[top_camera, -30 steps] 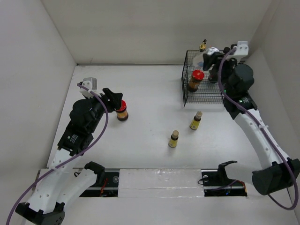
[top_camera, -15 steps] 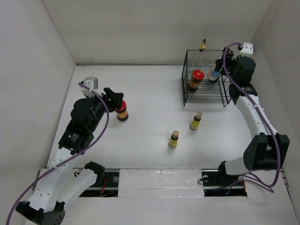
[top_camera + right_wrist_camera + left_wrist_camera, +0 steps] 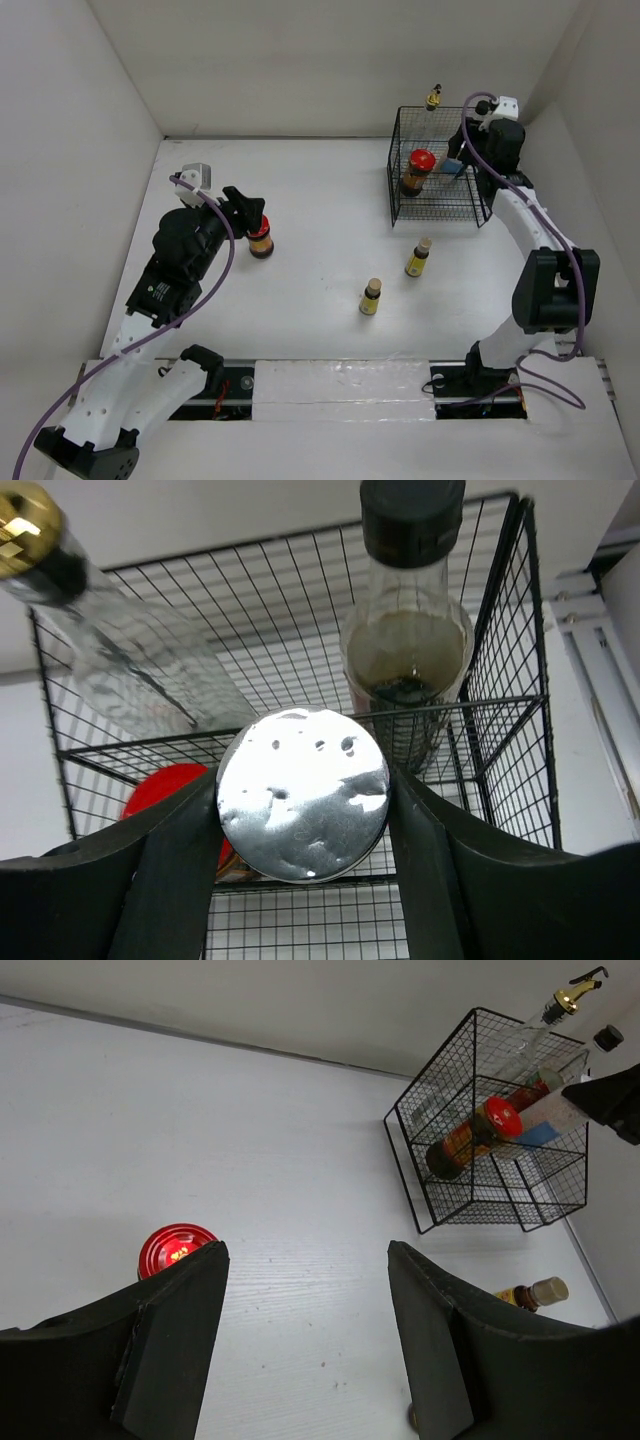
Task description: Organize the condiment bottles
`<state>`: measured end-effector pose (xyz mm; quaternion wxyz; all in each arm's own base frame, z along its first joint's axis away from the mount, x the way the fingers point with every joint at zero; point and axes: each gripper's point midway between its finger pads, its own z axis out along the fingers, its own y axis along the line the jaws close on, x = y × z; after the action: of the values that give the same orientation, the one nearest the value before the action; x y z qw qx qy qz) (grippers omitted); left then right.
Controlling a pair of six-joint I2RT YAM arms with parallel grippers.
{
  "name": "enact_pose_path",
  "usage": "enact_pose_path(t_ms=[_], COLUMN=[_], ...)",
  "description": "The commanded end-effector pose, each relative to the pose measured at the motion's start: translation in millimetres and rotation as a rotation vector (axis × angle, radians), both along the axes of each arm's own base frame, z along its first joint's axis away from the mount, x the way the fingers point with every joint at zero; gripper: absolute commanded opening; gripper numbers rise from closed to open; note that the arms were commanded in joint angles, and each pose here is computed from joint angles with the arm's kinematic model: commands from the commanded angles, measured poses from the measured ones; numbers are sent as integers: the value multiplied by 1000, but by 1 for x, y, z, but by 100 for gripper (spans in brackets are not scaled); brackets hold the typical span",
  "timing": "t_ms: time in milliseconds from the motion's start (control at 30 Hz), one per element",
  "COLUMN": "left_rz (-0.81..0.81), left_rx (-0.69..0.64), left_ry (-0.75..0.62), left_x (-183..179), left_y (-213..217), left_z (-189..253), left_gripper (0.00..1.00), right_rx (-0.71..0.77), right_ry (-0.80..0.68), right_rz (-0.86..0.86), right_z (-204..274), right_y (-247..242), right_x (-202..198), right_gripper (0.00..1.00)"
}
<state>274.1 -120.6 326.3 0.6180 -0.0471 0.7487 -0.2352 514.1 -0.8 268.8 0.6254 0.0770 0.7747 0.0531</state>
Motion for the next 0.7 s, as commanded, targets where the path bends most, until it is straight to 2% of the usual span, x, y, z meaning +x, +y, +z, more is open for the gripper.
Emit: enact_pose_path(t_ms=[0, 233, 300, 367, 400, 467, 567, 667], left_rz=[-13, -13, -13, -13, -13, -13, -23, -23], left_rx=[-16, -16, -16, -16, -16, -11, -12, -12], left_ry=[-52, -52, -52, -52, -52, -41, -41, -41], left_x=[-1, -1, -1, -1, -1, 1, 0, 0], left_y=[-2, -2, -2, -2, -2, -3, -4, -4], left_z=[14, 14, 14, 14, 14, 11, 11, 11], left_gripper=[60, 60, 60, 60, 60, 60, 60, 60], right_rx=[-16, -54, -55, -58, -62, -64, -54, -55], right_ry=[-146, -20, -1, 20, 20, 19, -9, -74], right_rz=[-11, -28, -17, -27, -32, -42, -45, -76], right_z=[51, 1, -7, -15, -15, -11, 6, 41], right_y=[2, 8, 14, 12, 15, 13, 17, 15], right_x=[15, 32, 35, 36, 36, 32, 26, 11], right_gripper=[35, 40, 46, 58, 69, 78, 88, 91])
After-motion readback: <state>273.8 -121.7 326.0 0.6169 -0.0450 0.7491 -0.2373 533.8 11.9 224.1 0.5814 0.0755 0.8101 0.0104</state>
